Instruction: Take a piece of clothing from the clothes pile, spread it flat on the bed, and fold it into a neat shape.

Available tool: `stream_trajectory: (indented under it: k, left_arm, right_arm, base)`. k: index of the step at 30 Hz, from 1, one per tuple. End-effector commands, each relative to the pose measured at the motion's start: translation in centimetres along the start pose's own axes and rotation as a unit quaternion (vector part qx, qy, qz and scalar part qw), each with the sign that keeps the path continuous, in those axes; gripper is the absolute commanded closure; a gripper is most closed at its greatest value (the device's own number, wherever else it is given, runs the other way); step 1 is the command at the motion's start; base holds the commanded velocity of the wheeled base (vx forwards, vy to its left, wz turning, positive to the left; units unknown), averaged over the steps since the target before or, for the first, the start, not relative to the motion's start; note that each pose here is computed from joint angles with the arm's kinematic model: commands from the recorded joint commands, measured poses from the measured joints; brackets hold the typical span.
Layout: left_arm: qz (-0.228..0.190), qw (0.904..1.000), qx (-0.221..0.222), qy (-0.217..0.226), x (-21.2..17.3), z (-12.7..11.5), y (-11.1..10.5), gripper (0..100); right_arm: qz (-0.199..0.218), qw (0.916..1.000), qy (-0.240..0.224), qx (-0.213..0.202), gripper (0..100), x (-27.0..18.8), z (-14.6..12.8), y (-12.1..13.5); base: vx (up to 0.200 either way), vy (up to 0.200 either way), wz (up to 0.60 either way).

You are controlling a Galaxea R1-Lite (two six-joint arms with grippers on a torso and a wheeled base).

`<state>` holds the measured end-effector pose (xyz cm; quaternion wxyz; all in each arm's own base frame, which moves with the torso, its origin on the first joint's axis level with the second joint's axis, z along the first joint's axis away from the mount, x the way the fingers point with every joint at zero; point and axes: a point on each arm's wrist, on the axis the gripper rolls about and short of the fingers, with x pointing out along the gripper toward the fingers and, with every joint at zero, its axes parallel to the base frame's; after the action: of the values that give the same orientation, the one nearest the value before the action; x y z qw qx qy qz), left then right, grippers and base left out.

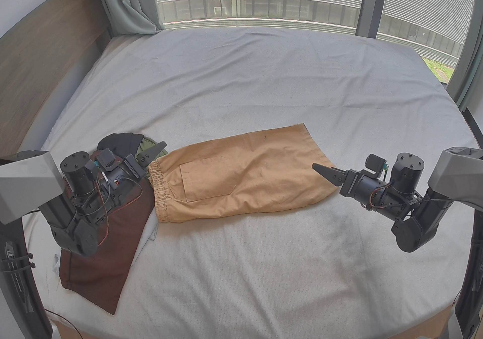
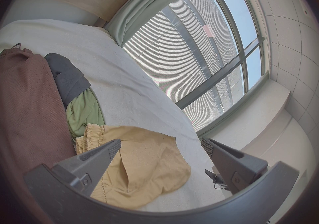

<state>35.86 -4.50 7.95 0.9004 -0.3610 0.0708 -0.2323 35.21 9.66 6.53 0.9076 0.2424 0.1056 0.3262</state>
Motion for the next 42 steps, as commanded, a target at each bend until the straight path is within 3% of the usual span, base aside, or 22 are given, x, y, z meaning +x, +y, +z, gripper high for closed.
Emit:
stream_trajectory:
  k: [1,10,15,19,27,42]
  left_arm:
    - [-0.013,0.9999,0.002,0.004,-0.9,0.4,-1.1,0]
    - [-0.033,0.9990,0.003,0.032,-2.2,0.4,-2.0,0]
    - [-0.040,0.9974,0.032,0.050,-3.3,0.0,-2.6,0]
    - [-0.039,0.9933,0.090,0.061,-4.0,-0.5,-2.6,0]
    - [-0.055,0.9733,0.201,0.095,-5.1,-1.8,-2.2,0]
    - [-0.056,0.9722,0.204,0.100,-5.0,-2.1,-2.1,0]
  right_arm:
    - [0.002,1.0000,0.002,0.001,0,-0.3,-0.1,0.4]
    - [0.004,1.0000,-0.001,-0.001,0,-0.4,0.0,0.5]
    - [0.002,1.0000,0.001,-0.001,0,-0.4,-0.2,0.3]
    - [0.002,1.0000,0.002,0.001,0,-0.4,-0.3,0.3]
    - [-0.001,0.9998,0.020,0.009,0,0.0,-1.5,0.0]
    - [-0.030,0.9974,0.058,0.030,0,1.3,-5.4,-1.3]
  base:
    - [0.000,0.000,0.00]
    - [0.000,0.000,0.00]
    - [0.000,0.000,0.00]
    - [0.000,0.000,0.00]
    - [0.000,0.000,0.00]
    - [0.000,0.000,0.00]
